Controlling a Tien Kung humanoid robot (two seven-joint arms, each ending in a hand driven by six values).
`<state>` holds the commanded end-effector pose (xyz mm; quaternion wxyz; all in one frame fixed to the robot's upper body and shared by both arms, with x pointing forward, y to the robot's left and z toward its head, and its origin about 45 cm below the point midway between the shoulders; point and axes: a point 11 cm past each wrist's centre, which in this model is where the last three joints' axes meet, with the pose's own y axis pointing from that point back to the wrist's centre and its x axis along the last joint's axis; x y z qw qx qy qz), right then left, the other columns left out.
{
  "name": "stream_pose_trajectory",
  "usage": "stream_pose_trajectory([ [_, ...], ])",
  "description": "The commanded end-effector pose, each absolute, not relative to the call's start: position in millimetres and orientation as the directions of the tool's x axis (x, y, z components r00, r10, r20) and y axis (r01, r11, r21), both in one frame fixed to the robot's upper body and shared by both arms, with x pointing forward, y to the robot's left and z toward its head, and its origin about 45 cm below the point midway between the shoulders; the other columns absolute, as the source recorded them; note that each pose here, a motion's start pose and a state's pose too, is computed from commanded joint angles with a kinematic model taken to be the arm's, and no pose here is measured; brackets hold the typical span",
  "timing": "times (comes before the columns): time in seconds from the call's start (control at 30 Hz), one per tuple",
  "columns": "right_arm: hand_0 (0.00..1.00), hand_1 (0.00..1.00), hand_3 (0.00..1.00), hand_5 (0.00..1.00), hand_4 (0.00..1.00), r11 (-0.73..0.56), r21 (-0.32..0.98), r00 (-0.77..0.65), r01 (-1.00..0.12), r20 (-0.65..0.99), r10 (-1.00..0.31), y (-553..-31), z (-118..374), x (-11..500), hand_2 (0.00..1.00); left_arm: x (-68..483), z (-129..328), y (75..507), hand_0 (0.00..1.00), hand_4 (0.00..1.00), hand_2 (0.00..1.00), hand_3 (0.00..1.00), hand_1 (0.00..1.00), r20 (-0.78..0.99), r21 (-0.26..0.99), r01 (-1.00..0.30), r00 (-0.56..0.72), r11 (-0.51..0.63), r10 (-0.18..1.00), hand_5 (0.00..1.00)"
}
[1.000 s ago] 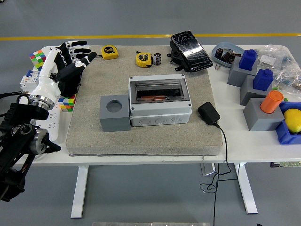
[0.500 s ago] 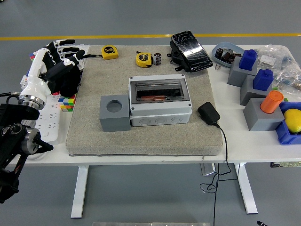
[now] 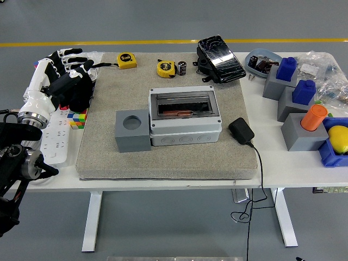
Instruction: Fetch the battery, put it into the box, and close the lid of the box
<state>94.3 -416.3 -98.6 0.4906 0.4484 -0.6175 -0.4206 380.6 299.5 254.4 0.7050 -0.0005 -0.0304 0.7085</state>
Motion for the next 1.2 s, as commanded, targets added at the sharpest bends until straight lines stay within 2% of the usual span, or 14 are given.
stream_pose_trajectory([
  [1.2,0.633,0.686,0.76,0.645,0.998,0.237,0.962,-0.131,-0.135,0.22,-0.967,-412.5,-100.9,89.6,0.71,375.0,242.7,298.2,0.44,0.912,0.563,0.612,0.566,0.064,-0.001,-1.0,0.011,0.011,0.998,0.243],
])
